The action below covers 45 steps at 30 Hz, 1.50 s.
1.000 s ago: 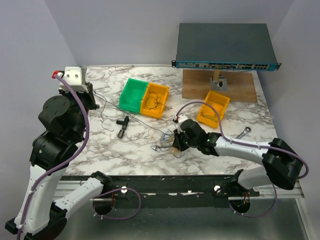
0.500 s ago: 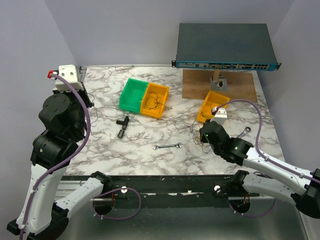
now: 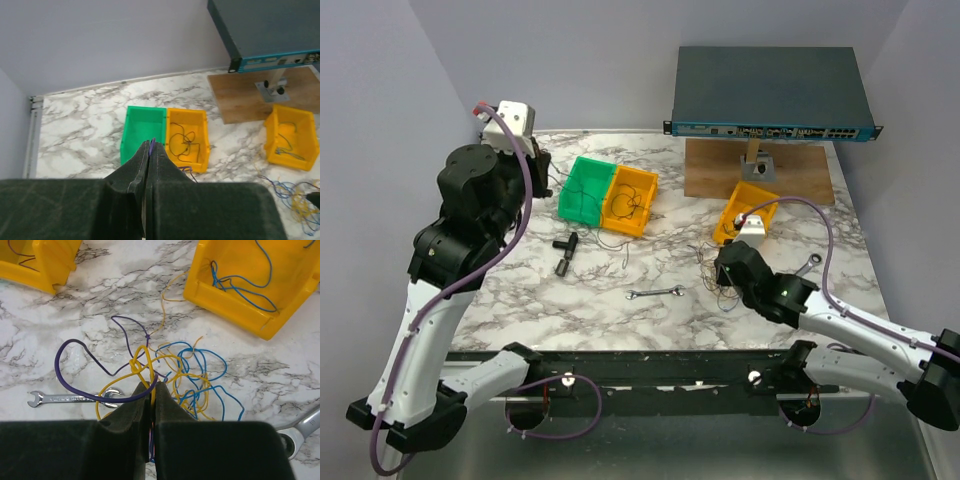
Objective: Untangle the cables
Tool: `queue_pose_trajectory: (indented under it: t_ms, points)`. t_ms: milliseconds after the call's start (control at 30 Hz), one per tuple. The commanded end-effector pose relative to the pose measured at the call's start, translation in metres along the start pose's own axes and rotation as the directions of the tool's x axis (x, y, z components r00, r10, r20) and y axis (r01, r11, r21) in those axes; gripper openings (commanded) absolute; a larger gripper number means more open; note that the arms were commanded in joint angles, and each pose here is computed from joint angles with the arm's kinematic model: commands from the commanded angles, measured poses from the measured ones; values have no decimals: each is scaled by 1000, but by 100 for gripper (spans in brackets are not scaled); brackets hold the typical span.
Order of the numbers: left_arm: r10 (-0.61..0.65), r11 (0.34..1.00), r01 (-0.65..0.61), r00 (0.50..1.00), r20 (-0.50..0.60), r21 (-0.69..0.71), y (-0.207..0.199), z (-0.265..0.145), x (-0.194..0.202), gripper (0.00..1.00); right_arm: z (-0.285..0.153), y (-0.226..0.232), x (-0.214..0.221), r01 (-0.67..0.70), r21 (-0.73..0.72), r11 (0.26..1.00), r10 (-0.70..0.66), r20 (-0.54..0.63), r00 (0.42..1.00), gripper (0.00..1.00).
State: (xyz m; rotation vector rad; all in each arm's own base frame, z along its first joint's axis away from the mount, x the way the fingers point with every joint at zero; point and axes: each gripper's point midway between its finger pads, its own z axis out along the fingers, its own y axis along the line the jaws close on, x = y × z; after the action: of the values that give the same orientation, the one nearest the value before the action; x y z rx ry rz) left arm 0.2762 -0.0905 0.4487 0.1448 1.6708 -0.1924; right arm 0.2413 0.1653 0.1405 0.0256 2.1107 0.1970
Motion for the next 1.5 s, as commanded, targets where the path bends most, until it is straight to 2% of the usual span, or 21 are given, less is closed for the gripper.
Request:
queue_pose_trajectory:
  t_ms: [0, 267, 533, 800, 967, 1067, 1200, 1367, 1467]
  points:
    - [-87, 983, 83, 996, 17, 166, -36, 12, -22, 0, 4, 19, -7, -4, -64, 998, 4, 4, 1000, 1]
    - [-160, 946, 158, 987, -16, 282, -73, 64, -34, 0, 4, 30, -8, -18, -117, 993, 18, 2, 1000, 1]
    - [-157, 950, 170, 985, -68, 263, -81, 126, -31, 0, 3, 34, -10, -11, -138, 990, 11, 5, 1000, 1]
    - [-227, 936, 265, 957, -179, 230, -67, 197, 5, 0, 0, 38, -14, -10, -157, 988, 12, 9, 1000, 1]
    - [-245, 946, 289, 936, -254, 150, -51, 235, 50, 0, -3, 36, -15, -17, -161, 987, 19, 13, 1000, 1]
    - [-252, 949, 296, 919, -302, 109, -42, 244, 76, 0, -4, 35, -16, -18, -159, 987, 21, 15, 1000, 1]
    - [-290, 947, 319, 904, -313, 45, -24, 244, 90, 0, -4, 35, -16, -14, -159, 987, 16, 12, 1000, 1]
    - [-328, 939, 343, 915, -237, 23, -2, 232, 67, 0, -2, 37, -15, -12, -157, 987, 13, 7, 1000, 1]
    - [-335, 933, 355, 918, -214, 64, -3, 225, 48, 0, -1, 38, -14, -14, -160, 987, 14, 2, 1000, 0]
